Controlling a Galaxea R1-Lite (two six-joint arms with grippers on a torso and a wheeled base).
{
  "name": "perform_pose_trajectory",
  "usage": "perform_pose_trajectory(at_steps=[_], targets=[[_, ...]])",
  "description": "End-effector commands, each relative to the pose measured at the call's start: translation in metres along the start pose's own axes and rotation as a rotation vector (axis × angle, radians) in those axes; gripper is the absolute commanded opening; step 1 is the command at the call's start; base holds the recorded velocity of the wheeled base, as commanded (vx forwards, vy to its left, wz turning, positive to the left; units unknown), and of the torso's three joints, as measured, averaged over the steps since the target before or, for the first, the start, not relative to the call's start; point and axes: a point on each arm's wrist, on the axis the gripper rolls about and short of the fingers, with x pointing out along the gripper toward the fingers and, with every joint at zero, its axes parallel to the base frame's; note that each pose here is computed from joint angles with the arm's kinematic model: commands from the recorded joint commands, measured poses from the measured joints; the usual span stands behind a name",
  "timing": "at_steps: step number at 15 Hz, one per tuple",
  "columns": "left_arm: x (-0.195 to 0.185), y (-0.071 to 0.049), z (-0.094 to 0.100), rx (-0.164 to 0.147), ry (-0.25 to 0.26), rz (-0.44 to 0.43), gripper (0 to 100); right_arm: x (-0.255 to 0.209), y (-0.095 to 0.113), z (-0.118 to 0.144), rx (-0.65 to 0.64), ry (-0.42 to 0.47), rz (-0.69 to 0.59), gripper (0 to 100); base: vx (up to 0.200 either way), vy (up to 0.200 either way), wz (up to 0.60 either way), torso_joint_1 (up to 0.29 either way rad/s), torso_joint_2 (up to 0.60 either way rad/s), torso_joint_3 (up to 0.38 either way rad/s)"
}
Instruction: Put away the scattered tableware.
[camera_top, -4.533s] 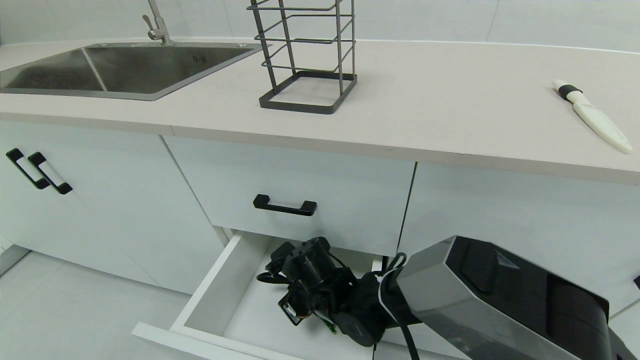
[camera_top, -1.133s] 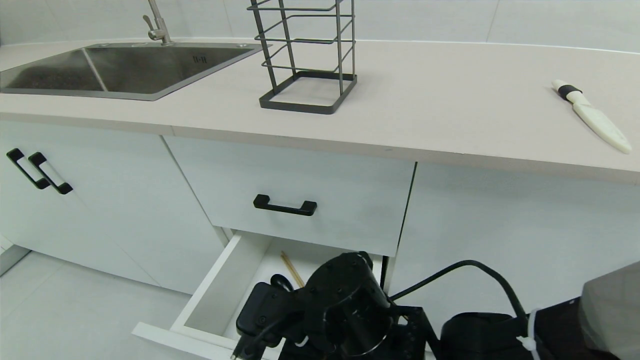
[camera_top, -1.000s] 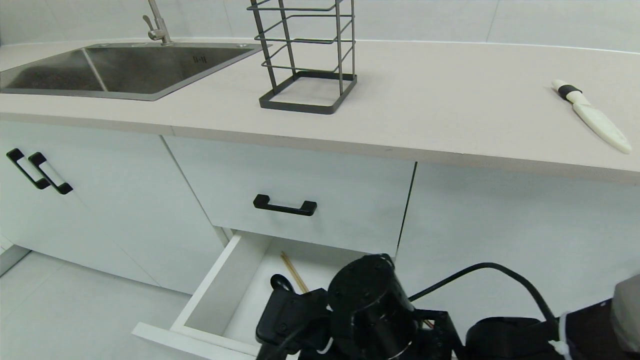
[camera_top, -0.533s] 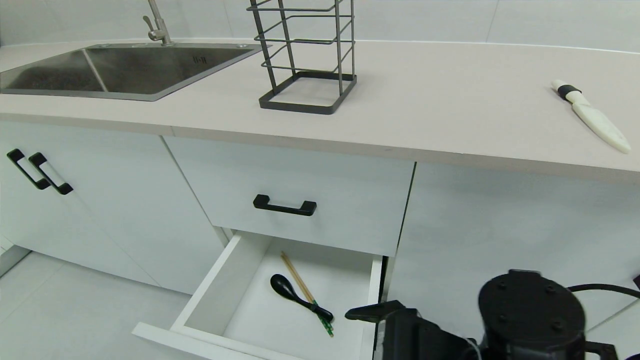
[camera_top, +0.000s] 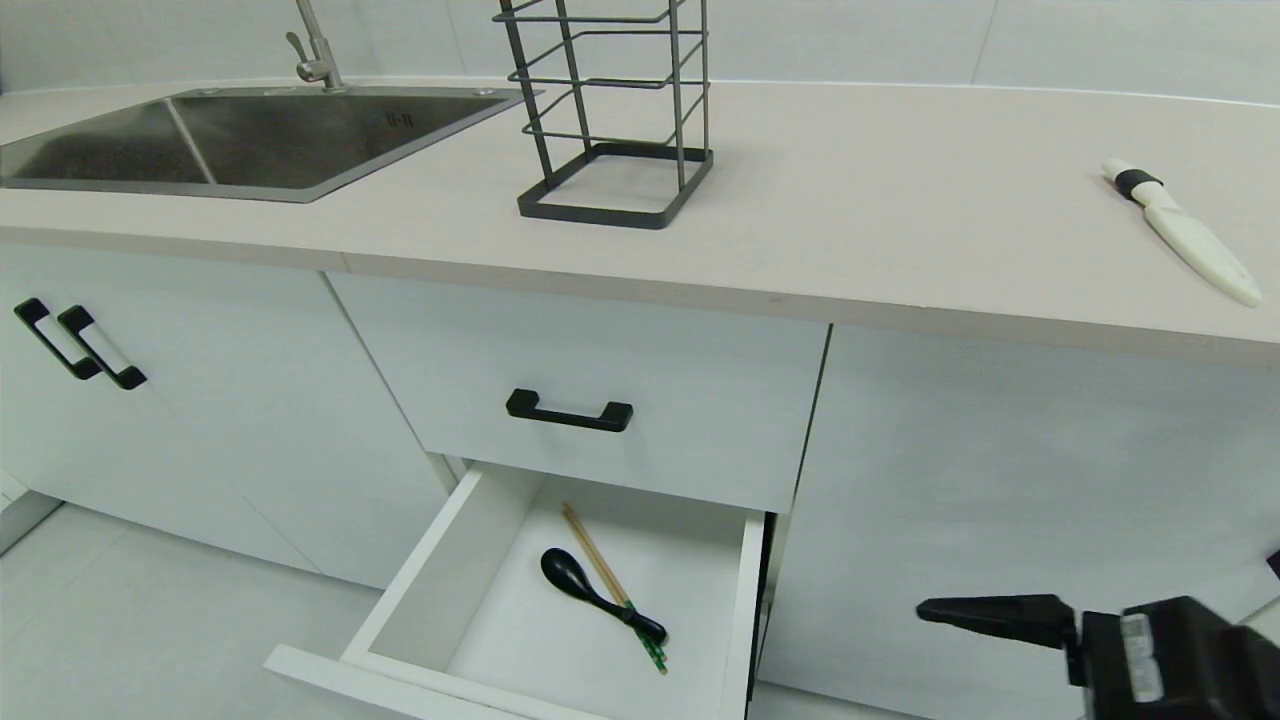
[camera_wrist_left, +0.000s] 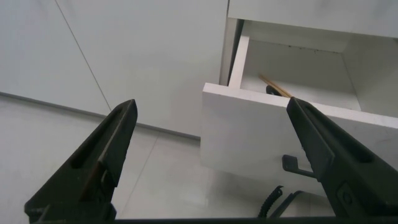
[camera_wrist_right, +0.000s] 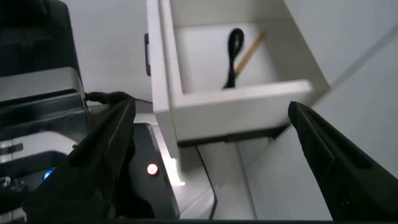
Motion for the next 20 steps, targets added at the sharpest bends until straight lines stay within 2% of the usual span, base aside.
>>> perform_pose_trajectory(at_steps=[1,2,3,4,6,8,10,12,14,16,17,18,19,20], targets=[[0.0,0.0,0.0,-0.001,0.0,0.001,100,-0.065,0.003,-0.006,-0.012,-0.107,-0.204,100,0.0,0.0,0.0,0.0,0.0,0.0],[0.0,0.0,0.0,-0.001,0.0,0.001,100,-0.09,0.004,-0.006,-0.025,-0.153,-0.361,100,0.0,0.0,0.0,0.0,0.0,0.0],[0.0,0.0,0.0,-0.001,0.0,0.001,100,-0.099,0.006,-0.006,-0.034,-0.171,-0.431,100,0.0,0.0,0.0,0.0,0.0,0.0],[0.0,0.0,0.0,-0.001,0.0,0.001,100,-0.117,0.012,-0.004,-0.07,-0.22,-0.572,100,0.0,0.0,0.0,0.0,0.0,0.0],[0.0,0.0,0.0,-0.001,0.0,0.001,100,-0.138,0.029,-0.002,-0.141,-0.294,-0.747,100,0.0,0.0,0.0,0.0,0.0,0.0],[0.0,0.0,0.0,-0.001,0.0,0.001,100,-0.149,0.048,-0.009,-0.193,-0.346,-0.813,100,0.0,0.0,0.0,0.0,0.0,0.0],[0.0,0.0,0.0,0.002,0.0,0.001,100,-0.153,0.069,-0.029,-0.221,-0.369,-0.859,100,0.0,0.0,0.0,0.0,0.0,0.0],[0.0,0.0,0.0,0.002,0.0,0.001,100,-0.148,0.077,-0.047,-0.214,-0.341,-0.903,100,0.0,0.0,0.0,0.0,0.0,0.0],[0.0,0.0,0.0,0.006,0.0,-0.001,100,-0.143,0.082,-0.064,-0.117,-0.27,-0.972,100,0.0,0.0,0.0,0.0,0.0,0.0],[0.0,0.0,0.0,-0.002,0.0,-0.002,100,-0.141,0.08,-0.077,0.109,-0.213,-1.038,100,0.0,0.0,0.0,0.0,0.0,0.0],[0.0,0.0,0.003,-0.009,-0.023,-0.008,100,-0.139,0.081,-0.084,0.198,-0.183,-1.039,100,0.0,0.0,0.0,0.0,0.0,0.0],[-0.005,-0.002,0.028,-0.02,-0.184,-0.05,100,-0.138,0.081,-0.09,0.264,-0.141,-1.062,100,0.0,0.0,0.0,0.0,0.0,0.0],[-0.009,-0.005,0.054,-0.024,-0.249,-0.144,100,-0.137,0.082,-0.094,0.303,-0.101,-1.096,100,0.0,0.0,0.0,0.0,0.0,0.0],[-0.011,-0.007,0.075,-0.021,-0.253,-0.209,100,-0.137,0.082,-0.097,0.322,-0.079,-1.098,100,0.0,0.0,0.0,0.0,0.0,0.0]])
